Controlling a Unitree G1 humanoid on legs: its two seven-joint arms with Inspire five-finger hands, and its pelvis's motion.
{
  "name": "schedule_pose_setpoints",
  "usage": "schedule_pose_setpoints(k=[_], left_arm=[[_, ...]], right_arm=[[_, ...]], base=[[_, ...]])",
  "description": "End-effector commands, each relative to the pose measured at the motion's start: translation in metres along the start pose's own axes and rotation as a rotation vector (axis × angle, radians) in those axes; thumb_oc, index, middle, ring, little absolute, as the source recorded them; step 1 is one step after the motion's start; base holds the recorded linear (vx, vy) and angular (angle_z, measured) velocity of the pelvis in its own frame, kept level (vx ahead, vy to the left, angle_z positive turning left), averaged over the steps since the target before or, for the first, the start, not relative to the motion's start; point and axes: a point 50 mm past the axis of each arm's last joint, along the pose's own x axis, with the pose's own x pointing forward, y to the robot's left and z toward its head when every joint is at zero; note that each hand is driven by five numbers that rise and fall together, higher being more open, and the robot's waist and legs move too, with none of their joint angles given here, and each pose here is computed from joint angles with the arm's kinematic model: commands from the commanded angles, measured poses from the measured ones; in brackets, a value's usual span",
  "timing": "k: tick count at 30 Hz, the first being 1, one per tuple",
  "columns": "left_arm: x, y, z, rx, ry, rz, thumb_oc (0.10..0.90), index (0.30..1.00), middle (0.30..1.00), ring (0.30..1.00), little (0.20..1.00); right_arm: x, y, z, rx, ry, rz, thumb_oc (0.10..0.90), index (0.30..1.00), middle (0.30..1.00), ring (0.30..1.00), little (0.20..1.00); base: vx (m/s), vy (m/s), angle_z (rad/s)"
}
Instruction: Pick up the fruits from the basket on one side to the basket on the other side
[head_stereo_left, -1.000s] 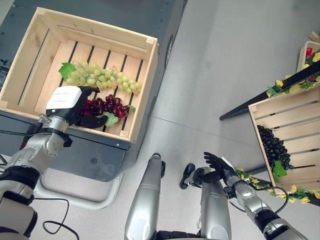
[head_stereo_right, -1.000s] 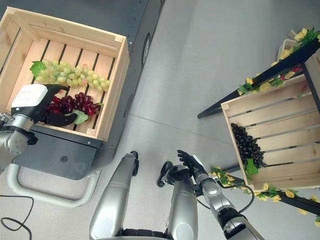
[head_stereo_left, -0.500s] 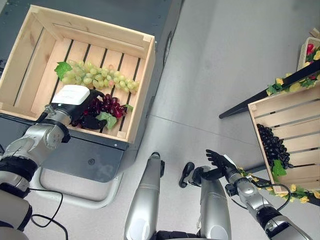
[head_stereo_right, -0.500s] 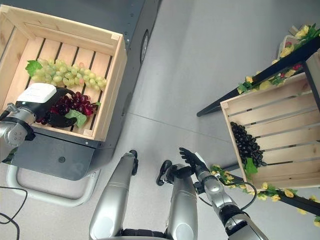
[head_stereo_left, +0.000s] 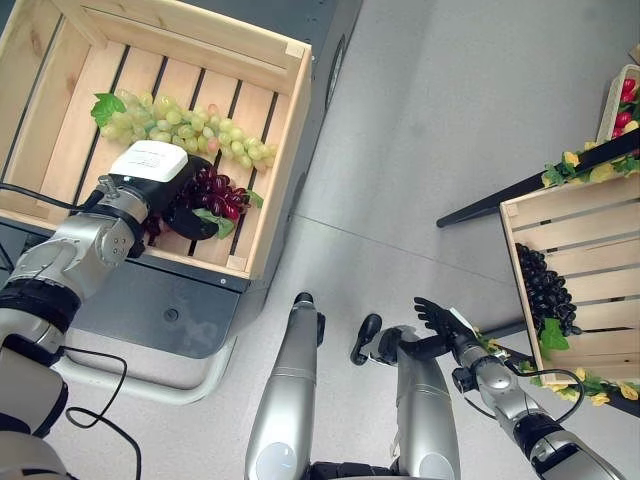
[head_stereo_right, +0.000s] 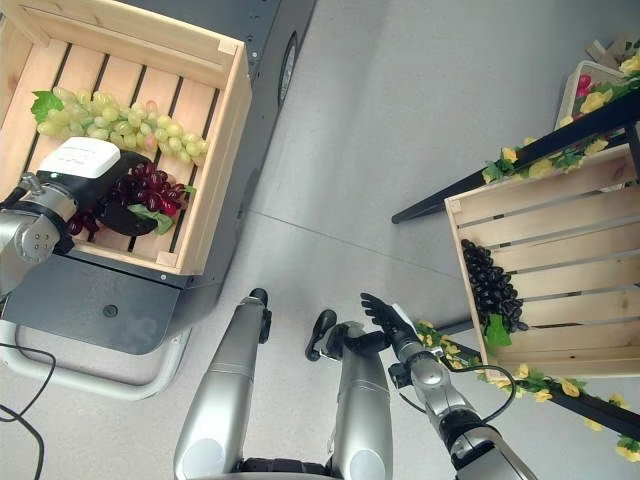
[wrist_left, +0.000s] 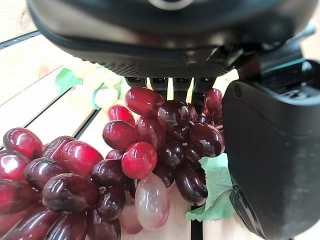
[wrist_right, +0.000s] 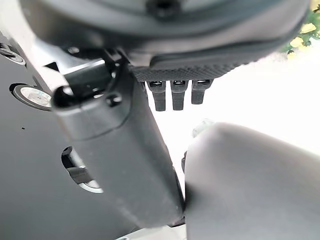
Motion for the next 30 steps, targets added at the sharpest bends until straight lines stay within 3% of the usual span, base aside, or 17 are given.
schedule_pose_setpoints(k=[1, 2, 3, 4, 18, 30], left_arm=[[0.01, 0.001, 0.0, 0.047, 0.058, 0.042, 0.8, 0.9, 0.9, 0.9, 0.9], [0.011, -0.001, 0.001, 0.055, 0.057, 0.031, 0.8, 0.9, 0.9, 0.9, 0.9], [0.013, -0.006, 0.004, 0.084, 0.04, -0.001, 0.687, 0.731, 0.731, 0.731, 0.731], [0.014, -0.011, 0.008, 0.108, 0.024, -0.022, 0.4, 0.3, 0.3, 0.3, 0.3], [0.011, -0.019, 0.01, 0.006, 0.005, 0.08, 0.4, 0.3, 0.3, 0.3, 0.3], [-0.022, -0.035, -0.02, -0.433, 0.142, 0.293, 0.4, 0.3, 0.3, 0.3, 0.3]], right_arm=[[-0.002, -0.022, 0.013, 0.033, -0.095, -0.1, 0.8, 0.9, 0.9, 0.9, 0.9], [-0.001, -0.022, 0.014, 0.035, -0.1, -0.102, 0.8, 0.9, 0.9, 0.9, 0.9], [0.0, -0.022, 0.017, 0.039, -0.11, -0.105, 0.8, 0.9, 0.9, 0.9, 0.9], [0.001, -0.022, 0.019, 0.042, -0.118, -0.107, 0.8, 0.9, 0.9, 0.9, 0.9], [0.005, -0.025, 0.037, 0.034, -0.192, -0.088, 0.8, 0.9, 0.9, 0.9, 0.9], [-0.002, -0.006, 0.045, 0.122, -0.263, -0.013, 0.8, 0.9, 0.9, 0.9, 0.9]], base=[[0.0, 0.0, 0.0], [0.0, 0.0, 0.0], [-0.02, 0.006, 0.03], [0.0, 0.0, 0.0], [-0.02, 0.017, -0.03], [0.02, -0.005, -0.15]])
